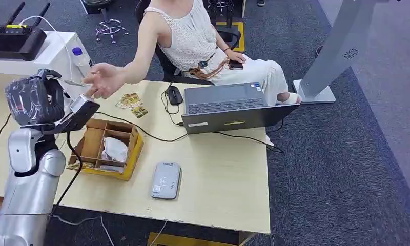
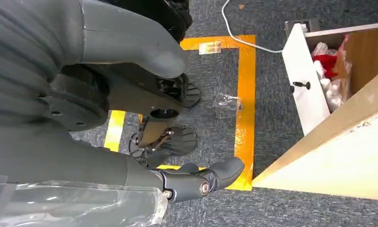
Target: Pass the card to the sensor for recognition and then transmit it.
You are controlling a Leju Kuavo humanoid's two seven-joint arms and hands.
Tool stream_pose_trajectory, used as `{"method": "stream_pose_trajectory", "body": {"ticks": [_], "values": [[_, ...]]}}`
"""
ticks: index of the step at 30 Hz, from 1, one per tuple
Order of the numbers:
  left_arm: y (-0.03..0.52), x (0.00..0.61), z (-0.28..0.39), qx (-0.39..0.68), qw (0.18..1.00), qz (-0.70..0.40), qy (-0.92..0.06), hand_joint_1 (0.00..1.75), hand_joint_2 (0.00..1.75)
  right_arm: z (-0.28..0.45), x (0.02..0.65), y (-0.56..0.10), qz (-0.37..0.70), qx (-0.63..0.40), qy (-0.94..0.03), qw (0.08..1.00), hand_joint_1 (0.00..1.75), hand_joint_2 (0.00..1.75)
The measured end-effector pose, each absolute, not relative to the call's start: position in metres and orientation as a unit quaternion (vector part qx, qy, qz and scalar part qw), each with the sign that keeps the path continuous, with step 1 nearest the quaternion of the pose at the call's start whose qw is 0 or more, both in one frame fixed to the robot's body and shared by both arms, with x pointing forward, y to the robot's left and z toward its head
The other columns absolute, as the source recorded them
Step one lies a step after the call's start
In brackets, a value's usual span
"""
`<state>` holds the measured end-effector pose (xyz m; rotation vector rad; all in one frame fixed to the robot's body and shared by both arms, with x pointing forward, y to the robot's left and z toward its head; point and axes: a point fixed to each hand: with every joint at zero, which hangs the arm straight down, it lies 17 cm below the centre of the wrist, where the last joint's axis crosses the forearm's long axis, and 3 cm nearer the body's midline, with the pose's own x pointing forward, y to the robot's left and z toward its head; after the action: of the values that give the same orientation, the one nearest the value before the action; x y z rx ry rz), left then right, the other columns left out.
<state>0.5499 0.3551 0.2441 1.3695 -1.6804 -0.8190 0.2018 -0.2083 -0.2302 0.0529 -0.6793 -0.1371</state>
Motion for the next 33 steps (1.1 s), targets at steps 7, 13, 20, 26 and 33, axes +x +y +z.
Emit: {"method": "stream_pose_trajectory", "body": {"ticks": [7,13,20,26,33], "values": [[0.346,0.544,0.235,0.529,0.401,-0.328,-0.672,1.75,1.75,-0.231,0.201,-0.208,-0.064,0.023,-0.332,0.941,0.0,1.75],[0.306,0.512,0.216,0.488,0.397,-0.337,-0.701,1.75,1.75,-0.232,0.199,-0.208,-0.071,0.018,-0.33,0.941,0.0,1.75],[0.288,0.496,0.22,0.477,0.389,-0.335,-0.714,1.75,1.75,-0.233,0.196,-0.21,-0.076,0.015,-0.328,0.942,0.0,1.75],[0.242,0.474,0.184,0.432,0.395,-0.414,-0.697,1.75,1.75,-0.233,0.193,-0.212,-0.085,0.013,-0.327,0.941,0.0,1.75],[0.178,0.443,0.122,0.374,0.423,-0.497,-0.659,1.75,1.75,-0.234,0.192,-0.213,-0.095,0.012,-0.325,0.941,0.0,1.75]]}}
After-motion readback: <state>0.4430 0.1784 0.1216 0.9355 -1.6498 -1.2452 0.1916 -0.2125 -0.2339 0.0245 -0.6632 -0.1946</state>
